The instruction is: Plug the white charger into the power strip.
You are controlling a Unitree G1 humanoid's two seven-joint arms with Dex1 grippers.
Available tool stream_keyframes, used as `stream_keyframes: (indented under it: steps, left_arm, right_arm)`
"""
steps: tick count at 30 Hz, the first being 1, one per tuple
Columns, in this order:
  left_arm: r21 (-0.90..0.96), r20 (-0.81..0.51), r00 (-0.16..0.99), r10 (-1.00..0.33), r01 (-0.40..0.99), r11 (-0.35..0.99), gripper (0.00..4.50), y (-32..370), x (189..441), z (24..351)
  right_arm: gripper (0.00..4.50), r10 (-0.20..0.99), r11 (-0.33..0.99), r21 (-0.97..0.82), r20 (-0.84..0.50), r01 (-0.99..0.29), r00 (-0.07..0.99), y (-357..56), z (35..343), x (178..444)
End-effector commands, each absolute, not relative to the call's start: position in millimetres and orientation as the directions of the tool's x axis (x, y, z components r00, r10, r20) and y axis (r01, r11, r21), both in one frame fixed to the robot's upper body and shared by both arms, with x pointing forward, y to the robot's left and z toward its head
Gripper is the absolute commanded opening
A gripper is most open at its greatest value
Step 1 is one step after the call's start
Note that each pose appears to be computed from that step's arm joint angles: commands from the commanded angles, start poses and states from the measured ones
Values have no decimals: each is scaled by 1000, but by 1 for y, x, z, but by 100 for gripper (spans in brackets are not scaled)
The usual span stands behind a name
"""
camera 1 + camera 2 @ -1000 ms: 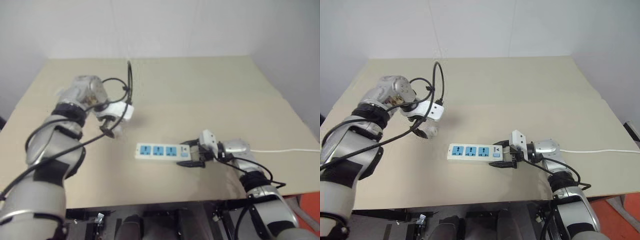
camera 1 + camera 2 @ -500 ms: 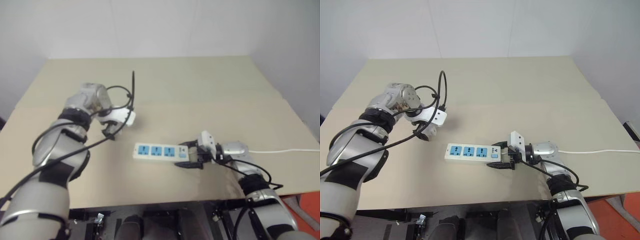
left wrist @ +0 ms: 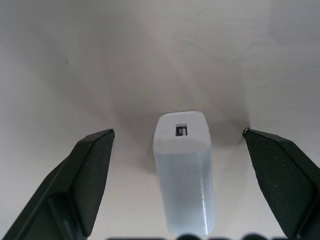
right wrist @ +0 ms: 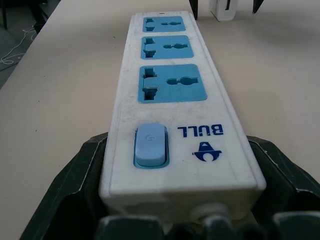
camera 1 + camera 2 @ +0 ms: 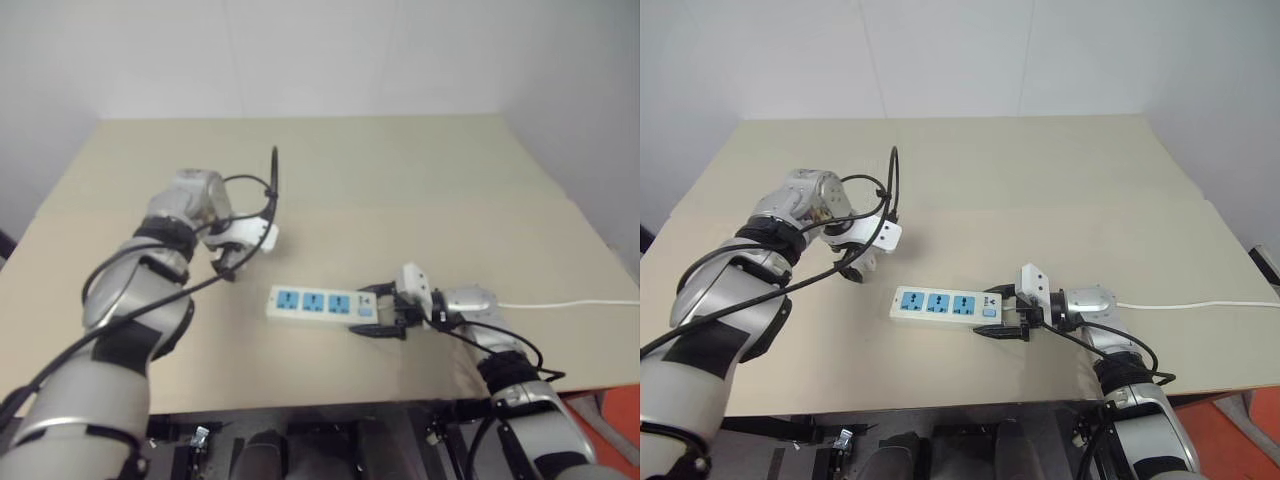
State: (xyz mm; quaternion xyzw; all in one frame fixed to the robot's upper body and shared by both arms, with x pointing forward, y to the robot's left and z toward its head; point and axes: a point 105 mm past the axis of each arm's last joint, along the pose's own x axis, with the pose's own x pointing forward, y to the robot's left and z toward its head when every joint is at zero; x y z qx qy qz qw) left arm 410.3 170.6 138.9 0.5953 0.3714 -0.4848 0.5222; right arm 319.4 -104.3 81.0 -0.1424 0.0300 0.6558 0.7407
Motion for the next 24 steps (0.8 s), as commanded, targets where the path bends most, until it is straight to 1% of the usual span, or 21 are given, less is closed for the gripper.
stream_keyframes:
  steps: [1, 11, 15, 22, 24]
  left_arm:
    - [295, -955, 286, -72, 942, -163, 450, 164, 415, 139]
    - [280, -960, 272, -67, 946, -166, 450, 160, 415, 138]
    - [284, -958, 274, -79, 946, -159, 364, 156, 415, 141]
    - [287, -957, 276, -90, 944, -160, 152, 152, 416, 144]
    - [286, -957, 274, -95, 945, -161, 101, 151, 416, 144]
  right_arm:
    - [345, 967, 78, -153, -230, -985, 112, -99, 77, 314]
    - [345, 967, 88, -153, -226, -984, 122, -99, 75, 312]
    - [345, 967, 90, -152, -225, -984, 123, -99, 76, 312]
    - [345, 966, 90, -149, -227, -985, 123, -99, 76, 312]
    - [345, 966, 90, -148, -227, -985, 122, -99, 76, 312]
